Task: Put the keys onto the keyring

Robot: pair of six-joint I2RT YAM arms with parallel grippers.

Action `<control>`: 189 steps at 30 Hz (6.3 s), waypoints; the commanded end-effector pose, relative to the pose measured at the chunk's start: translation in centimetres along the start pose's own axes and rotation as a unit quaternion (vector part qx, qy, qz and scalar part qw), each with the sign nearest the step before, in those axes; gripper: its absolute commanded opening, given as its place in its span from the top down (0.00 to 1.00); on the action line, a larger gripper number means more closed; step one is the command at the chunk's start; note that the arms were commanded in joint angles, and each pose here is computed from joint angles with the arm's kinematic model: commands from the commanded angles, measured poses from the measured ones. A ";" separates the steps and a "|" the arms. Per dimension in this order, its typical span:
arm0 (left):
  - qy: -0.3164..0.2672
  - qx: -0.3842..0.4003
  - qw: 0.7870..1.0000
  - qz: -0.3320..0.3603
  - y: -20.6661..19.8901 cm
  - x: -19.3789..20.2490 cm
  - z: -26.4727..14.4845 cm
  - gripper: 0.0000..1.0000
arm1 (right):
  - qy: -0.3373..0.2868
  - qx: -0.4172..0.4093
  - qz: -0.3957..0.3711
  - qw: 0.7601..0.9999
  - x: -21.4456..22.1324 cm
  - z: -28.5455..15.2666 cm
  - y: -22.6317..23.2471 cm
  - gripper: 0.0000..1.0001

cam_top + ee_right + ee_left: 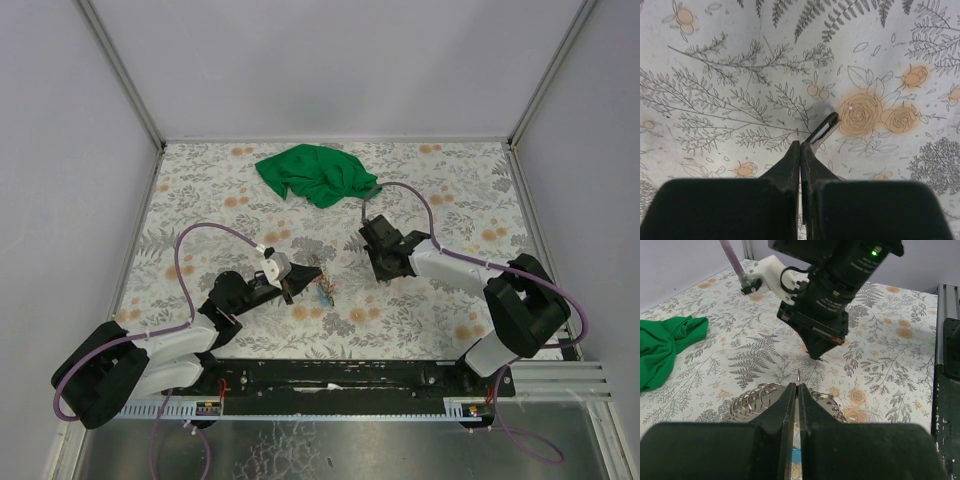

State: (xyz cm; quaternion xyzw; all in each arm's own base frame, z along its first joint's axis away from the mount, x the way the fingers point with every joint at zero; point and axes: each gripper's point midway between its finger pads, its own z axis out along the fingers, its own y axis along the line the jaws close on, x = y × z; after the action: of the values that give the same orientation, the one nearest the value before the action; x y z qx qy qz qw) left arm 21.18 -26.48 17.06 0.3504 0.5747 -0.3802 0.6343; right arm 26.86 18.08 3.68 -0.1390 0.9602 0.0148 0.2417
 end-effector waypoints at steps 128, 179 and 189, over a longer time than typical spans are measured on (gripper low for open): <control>-0.047 -0.024 0.998 0.026 0.8 -2.8 -0.4 1.00 | -0.016 -0.248 -0.202 0.947 -0.3 1.4 6.9 0.59; -0.048 -0.018 0.998 0.022 0.6 -2.9 -0.2 1.00 | 0.007 0.065 0.012 0.998 -1.7 -0.7 -1.4 0.86; -0.046 -0.017 0.999 0.019 0.6 -2.9 -0.1 1.00 | 0.000 0.120 0.091 0.989 -1.2 2.1 0.2 0.82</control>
State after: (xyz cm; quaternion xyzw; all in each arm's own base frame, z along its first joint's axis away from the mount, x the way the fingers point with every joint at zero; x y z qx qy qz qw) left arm 21.33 -25.88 17.79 0.3382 0.5744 -0.3717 0.6462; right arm 27.62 17.99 1.95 -0.0851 0.9690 -0.0660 0.2222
